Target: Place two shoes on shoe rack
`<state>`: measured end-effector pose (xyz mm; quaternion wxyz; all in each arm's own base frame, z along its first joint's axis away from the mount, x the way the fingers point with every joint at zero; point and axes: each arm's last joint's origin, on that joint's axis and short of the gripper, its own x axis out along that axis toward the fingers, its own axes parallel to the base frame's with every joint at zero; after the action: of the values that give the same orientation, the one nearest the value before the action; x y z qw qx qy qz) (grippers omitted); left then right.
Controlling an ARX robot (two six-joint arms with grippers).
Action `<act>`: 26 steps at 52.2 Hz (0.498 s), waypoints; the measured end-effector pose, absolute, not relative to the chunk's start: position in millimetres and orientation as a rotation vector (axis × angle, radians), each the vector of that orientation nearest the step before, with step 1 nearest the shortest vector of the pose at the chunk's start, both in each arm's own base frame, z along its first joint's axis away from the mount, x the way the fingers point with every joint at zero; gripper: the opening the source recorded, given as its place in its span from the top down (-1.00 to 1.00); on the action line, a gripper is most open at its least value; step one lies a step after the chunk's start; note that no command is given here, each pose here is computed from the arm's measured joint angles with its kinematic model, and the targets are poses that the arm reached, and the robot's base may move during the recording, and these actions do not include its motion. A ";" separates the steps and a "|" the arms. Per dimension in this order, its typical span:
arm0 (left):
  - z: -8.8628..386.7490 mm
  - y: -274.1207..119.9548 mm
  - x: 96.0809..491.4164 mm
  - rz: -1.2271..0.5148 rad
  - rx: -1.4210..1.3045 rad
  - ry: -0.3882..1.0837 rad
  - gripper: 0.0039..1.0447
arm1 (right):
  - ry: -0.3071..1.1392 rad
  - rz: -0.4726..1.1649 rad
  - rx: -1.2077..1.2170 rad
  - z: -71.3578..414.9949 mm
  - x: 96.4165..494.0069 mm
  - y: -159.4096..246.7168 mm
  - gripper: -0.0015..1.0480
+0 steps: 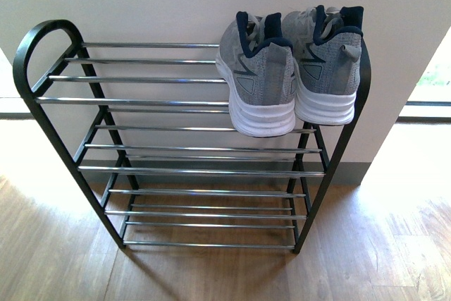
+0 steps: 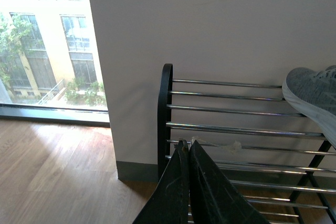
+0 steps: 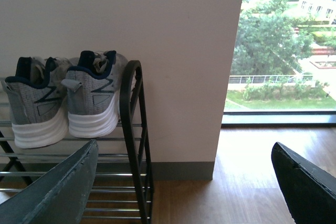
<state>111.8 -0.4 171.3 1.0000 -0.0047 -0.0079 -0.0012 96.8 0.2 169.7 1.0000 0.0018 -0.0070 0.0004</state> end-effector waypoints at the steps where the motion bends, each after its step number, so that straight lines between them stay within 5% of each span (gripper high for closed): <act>1: 171.3 -0.4 111.6 -0.002 -0.009 -0.016 0.98 | -0.014 0.001 0.004 169.7 96.8 0.2 -0.82; 26: 167.2 -0.3 98.0 -0.002 -0.009 0.002 0.98 | -0.014 0.001 0.004 169.7 96.8 0.2 -0.82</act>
<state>98.0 -0.3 167.2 1.0000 -0.0045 0.0011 -0.0008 96.8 0.2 169.7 1.0000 0.0018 -0.0072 0.0006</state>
